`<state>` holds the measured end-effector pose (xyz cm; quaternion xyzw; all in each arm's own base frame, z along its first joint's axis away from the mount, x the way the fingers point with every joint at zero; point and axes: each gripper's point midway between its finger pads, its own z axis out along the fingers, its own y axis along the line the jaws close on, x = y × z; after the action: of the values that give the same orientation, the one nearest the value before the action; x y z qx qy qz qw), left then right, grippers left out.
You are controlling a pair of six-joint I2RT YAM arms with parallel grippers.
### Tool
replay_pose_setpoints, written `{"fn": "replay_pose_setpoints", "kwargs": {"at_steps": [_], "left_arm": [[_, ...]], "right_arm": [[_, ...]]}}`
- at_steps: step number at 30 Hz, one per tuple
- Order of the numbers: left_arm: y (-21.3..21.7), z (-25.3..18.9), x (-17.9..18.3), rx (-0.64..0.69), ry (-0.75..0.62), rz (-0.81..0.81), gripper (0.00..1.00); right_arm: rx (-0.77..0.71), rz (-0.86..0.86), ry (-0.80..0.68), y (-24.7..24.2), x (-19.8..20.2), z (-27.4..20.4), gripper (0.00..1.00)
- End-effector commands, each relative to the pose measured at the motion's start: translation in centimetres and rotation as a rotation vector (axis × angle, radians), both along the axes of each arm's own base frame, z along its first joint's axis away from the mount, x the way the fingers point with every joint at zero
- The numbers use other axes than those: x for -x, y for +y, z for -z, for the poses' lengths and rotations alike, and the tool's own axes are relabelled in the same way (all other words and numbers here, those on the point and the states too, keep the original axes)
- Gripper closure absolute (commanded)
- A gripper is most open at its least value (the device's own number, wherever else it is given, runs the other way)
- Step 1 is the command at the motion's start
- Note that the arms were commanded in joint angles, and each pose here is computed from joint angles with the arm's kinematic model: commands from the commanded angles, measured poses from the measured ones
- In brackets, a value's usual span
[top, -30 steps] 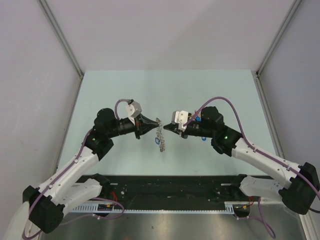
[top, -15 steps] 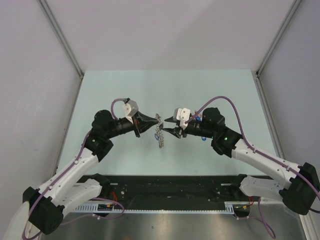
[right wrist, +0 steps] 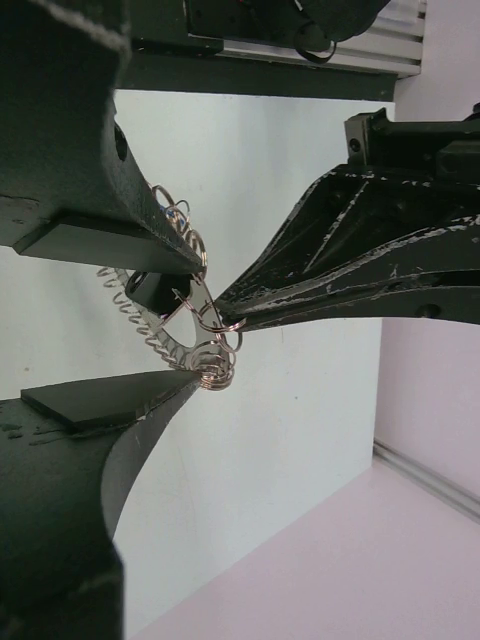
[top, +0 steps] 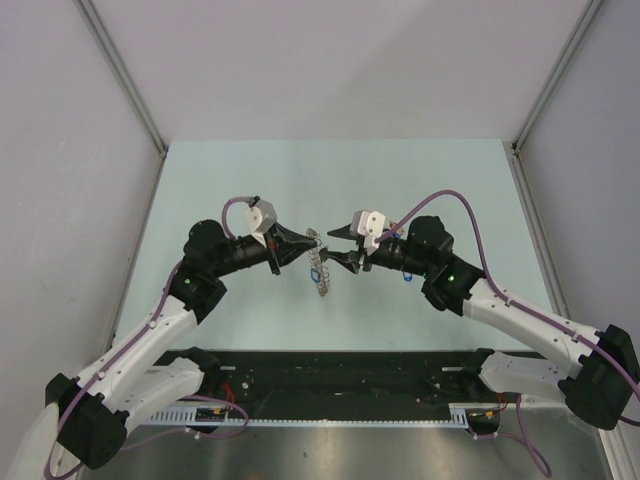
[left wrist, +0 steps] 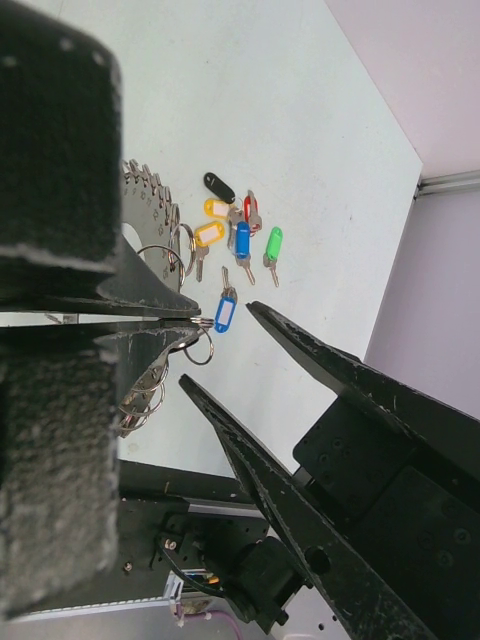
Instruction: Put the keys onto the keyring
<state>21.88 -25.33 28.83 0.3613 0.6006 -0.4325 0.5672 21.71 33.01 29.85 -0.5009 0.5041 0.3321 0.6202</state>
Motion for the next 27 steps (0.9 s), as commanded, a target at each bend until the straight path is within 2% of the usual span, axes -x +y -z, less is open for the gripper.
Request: {"fn": "replay_pose_setpoints", "kwargs": {"at_steps": [1, 12, 15, 16, 19, 23, 25, 26, 27], "left_arm": [[0.2, -2.8, 0.2, 0.052, -0.09, 0.001, 1.0], [0.6, -3.4, 0.1, 0.081, -0.108, -0.028, 1.0], [0.6, -3.4, 0.0, 0.091, -0.106, -0.035, 1.0], [0.6, -3.5, 0.0, 0.095, -0.107, -0.036, 1.0], [0.6, -3.4, 0.0, 0.1, -0.105, -0.034, 1.0], [0.5, -3.3, 0.1, 0.107, -0.097, -0.03, 1.0], [0.4, -3.1, 0.3, 0.091, -0.085, -0.016, 0.89], [0.4, -2.9, 0.2, 0.077, -0.083, -0.015, 0.78], [0.5, -3.4, 0.2, 0.058, -0.115, -0.015, 0.74]], "right_arm": [[-0.066, -0.007, -0.007, 0.5, 0.2, -1.5, 0.53], [-0.035, 0.016, 0.04, 0.8, -0.4, 0.4, 0.66], [-0.036, 0.014, 0.04, 0.7, -0.3, 0.4, 0.8], [-0.038, 0.014, 0.039, 0.8, -0.3, 0.3, 0.88], [-0.035, 0.005, 0.033, 0.8, -0.1, 0.4, 1.0], [-0.033, -0.019, 0.009, 0.9, 0.2, 0.2, 1.0], [-0.025, -0.018, -0.015, 0.8, 0.2, 0.1, 1.0], [-0.015, -0.016, -0.018, 0.7, 0.2, 0.3, 1.0], [-0.013, -0.012, -0.029, 0.6, 0.2, 0.1, 1.0]]}}
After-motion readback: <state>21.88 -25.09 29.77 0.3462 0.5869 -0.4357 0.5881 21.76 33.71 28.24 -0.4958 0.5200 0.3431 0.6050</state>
